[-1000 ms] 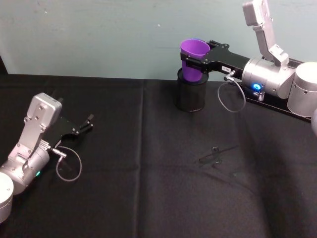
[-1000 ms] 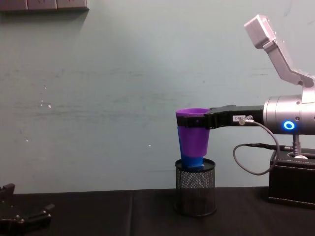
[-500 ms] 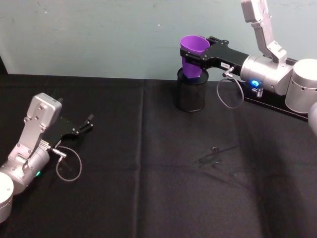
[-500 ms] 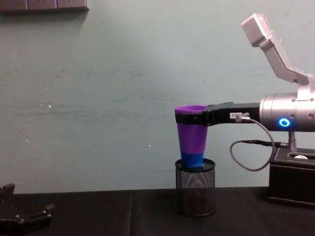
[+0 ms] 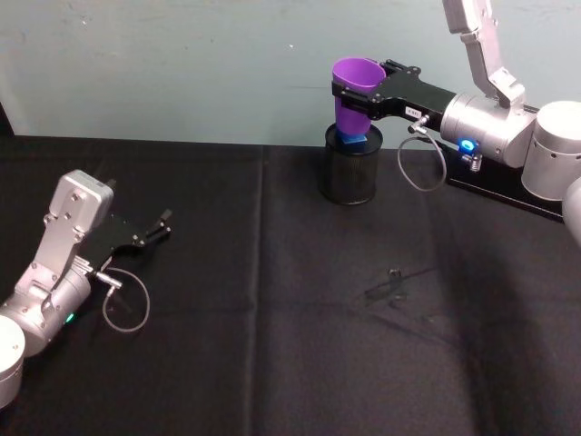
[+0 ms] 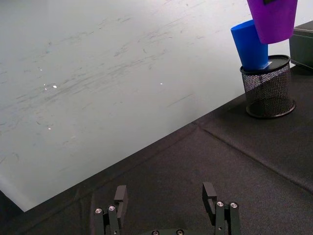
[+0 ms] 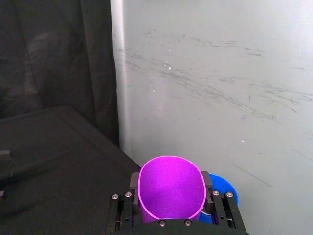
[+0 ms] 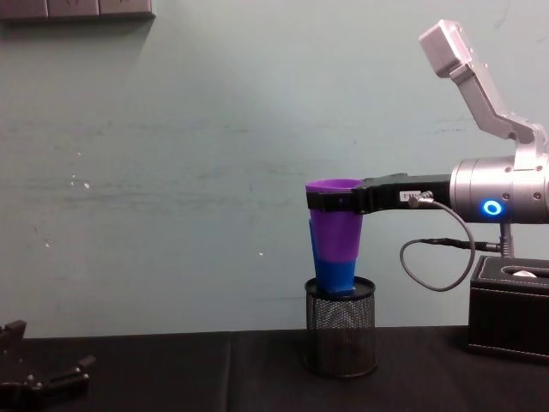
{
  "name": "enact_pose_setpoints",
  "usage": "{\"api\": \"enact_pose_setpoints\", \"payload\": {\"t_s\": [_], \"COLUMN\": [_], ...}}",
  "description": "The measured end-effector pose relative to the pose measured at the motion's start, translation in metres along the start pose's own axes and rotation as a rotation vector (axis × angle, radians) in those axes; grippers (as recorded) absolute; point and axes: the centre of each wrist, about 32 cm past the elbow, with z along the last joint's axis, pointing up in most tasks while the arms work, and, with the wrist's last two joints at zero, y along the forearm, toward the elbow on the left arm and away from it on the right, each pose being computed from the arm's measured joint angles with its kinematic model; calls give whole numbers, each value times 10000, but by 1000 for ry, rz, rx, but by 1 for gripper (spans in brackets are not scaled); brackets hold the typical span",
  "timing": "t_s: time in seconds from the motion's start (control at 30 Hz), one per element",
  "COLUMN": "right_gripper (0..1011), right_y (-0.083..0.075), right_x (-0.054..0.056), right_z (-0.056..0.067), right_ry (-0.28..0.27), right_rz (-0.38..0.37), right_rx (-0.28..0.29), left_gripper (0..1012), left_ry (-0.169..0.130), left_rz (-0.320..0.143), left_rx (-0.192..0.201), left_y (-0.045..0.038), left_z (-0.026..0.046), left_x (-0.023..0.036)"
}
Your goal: Pick up one cup with a gripper and tap it against the other cup.
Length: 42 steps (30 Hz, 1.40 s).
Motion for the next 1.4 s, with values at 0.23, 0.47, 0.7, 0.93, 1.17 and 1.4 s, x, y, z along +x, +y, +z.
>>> {"api": "enact_pose_setpoints", "payload": {"t_s": [0.23,0.47,0.7,0.93,1.17,1.4], "right_gripper": [724,724,724,724,724,724], "right_y": [15,28,45,51,50,55], "right_x": [11,11,11,18,29,47], "right_z": [-4,-6,-3,-10,-17,-25], "right_ry": [1,3,3,7,9,10], "right_rz": [-1,-3,-6,-12,-19,-22], "right_rx": [-4,-6,-7,-5,-4,0], "left_gripper": [1005,1005,1005,1005,1005,1005], "left_ry": [0,0,0,0,0,0], "left_rz": [0,0,0,0,0,0], "left_rx": [0,0,0,0,0,0], "left_y": [0,0,0,0,0,0], "left_z": [0,0,0,0,0,0], "left_x": [0,0,0,0,0,0]}}
